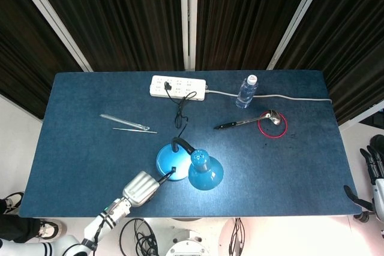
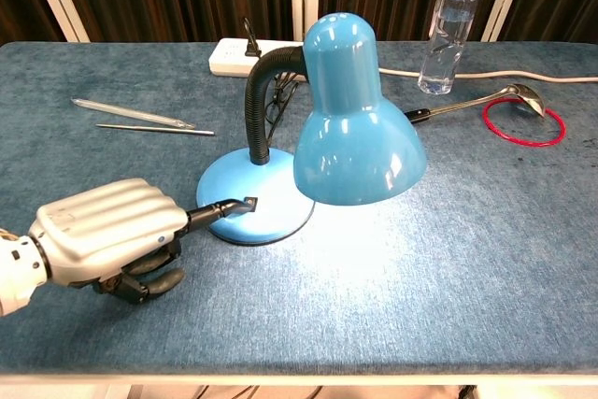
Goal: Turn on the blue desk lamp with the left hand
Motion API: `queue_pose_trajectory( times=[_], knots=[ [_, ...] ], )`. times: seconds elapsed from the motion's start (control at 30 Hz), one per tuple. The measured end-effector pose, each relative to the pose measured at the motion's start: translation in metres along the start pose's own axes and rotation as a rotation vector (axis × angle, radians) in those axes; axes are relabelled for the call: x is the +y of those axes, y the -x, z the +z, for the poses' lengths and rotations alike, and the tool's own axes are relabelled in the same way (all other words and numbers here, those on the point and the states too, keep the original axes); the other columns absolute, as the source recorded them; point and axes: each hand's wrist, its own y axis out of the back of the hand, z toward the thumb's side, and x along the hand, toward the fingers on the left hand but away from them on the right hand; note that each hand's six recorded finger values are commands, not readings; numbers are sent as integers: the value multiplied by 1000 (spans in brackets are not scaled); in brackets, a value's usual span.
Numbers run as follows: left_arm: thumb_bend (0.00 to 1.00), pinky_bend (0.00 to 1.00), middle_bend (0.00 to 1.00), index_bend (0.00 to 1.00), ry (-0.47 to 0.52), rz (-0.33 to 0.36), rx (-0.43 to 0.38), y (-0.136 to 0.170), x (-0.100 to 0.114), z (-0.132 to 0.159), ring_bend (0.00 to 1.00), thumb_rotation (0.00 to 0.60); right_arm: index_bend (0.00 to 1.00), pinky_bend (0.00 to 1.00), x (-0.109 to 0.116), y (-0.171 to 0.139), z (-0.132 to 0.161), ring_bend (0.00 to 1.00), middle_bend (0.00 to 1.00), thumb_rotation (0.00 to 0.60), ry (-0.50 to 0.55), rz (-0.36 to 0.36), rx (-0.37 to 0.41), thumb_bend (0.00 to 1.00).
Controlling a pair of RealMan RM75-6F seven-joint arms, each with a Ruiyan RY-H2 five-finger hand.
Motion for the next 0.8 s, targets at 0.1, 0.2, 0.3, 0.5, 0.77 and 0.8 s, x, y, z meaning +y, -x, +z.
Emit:
queue_pose_trajectory(
  times=[0.1,0.2,0.3,0.5,0.77,0.8],
  knots=[
    [487,869,858,57,7,31,8,0,6,-2,823,600,0,0,1,0,0,0,0,600,-1,-1,0,176],
    [484,861,843,54,12,85,29,3,14,-7,814,600,0,0,2,0,1,0,0,600,0,-3,2,176],
    [477,819,809,57,6,158,72,10,25,-20,790,600,0,0,3,0,1,0,0,600,2,-8,3,176],
    [363,663,679,136,-4,262,248,54,38,-75,648,600,0,0,7,-2,0,0,0,600,6,-18,-1,176],
    [242,0,0,108,5,300,560,146,53,-161,0,600,0,0,4,0,2,0,0,600,3,-10,8,176],
    [211,0,0,101,7,316,599,160,58,-170,0,600,0,0,3,0,3,0,0,600,1,-9,11,172]
  ],
)
